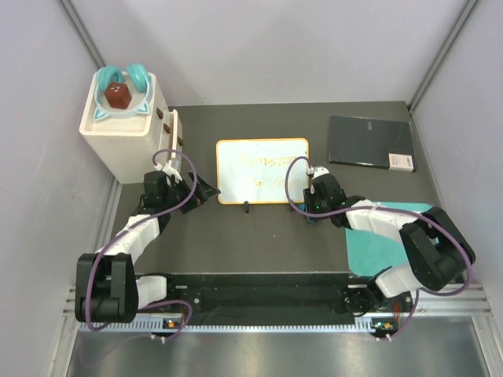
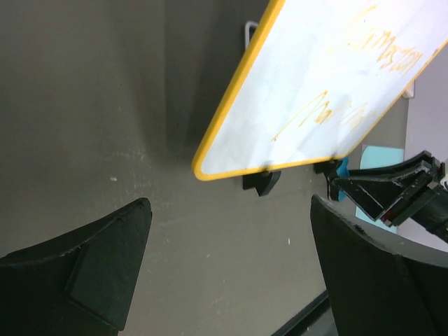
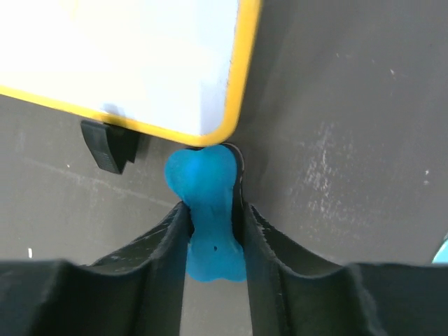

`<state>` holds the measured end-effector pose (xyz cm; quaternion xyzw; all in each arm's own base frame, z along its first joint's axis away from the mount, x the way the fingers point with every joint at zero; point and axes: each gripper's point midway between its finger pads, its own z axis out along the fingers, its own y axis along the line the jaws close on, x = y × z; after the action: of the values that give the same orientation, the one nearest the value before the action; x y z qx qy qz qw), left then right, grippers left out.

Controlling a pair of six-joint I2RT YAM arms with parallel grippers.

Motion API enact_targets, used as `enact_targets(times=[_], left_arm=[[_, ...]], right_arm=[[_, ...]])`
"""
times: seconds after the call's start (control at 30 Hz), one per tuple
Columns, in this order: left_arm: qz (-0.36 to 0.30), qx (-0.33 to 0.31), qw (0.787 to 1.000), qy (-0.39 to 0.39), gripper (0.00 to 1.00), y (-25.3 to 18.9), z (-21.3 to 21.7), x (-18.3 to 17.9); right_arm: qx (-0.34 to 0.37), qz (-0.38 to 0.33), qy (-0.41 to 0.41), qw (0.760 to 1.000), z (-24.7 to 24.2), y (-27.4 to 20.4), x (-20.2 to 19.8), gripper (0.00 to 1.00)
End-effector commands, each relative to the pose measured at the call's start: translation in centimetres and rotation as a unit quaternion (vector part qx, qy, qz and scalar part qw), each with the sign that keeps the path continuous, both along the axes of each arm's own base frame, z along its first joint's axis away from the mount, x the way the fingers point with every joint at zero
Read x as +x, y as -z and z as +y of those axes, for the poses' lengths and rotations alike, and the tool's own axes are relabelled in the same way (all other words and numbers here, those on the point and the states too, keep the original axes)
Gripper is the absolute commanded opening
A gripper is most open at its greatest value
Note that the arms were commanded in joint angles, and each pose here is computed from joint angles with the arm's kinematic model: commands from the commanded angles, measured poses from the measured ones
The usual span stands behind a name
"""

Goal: Erase the whiteboard

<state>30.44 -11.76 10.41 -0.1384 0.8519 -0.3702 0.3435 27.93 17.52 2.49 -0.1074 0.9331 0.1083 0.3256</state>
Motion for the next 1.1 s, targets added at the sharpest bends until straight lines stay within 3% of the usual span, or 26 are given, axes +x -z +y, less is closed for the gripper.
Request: enact_targets(times=[0.0, 0.17, 0.23, 0.37, 1.07], left_arm=[[-0.075, 0.01, 0.996, -0.047, 0.99, -3.2, 1.3, 3.1], [-0.179, 0.008, 0.981, -0.072, 0.99, -4.7, 1.9, 4.7], [-0.206, -0.002, 0.977, -0.057, 0.98, -5.4, 1.4, 5.0], [-0.22, -0.03, 0.975, -0.016, 0.89, -4.9, 0.0, 5.4], [-0.202, -0.098, 0.974, 0.019, 0.82, -0.6, -1.8, 5.4]], right_arm=[[-0.022, 0.003, 0.017, 1.0, -0.1, 0.1, 0.9, 0.18], [-0.015, -0.006, 0.021, 1.0, -0.3, -0.3, 0.5, 0.0], [-0.001, -0.024, 0.02, 1.0, -0.2, -1.3, 0.6, 0.0], [0.02, -0.039, 0.013, 0.999, -0.2, -2.1, -0.3, 0.0], [0.08, -0.05, 0.014, 0.995, 0.2, -4.8, -1.9, 0.0]])
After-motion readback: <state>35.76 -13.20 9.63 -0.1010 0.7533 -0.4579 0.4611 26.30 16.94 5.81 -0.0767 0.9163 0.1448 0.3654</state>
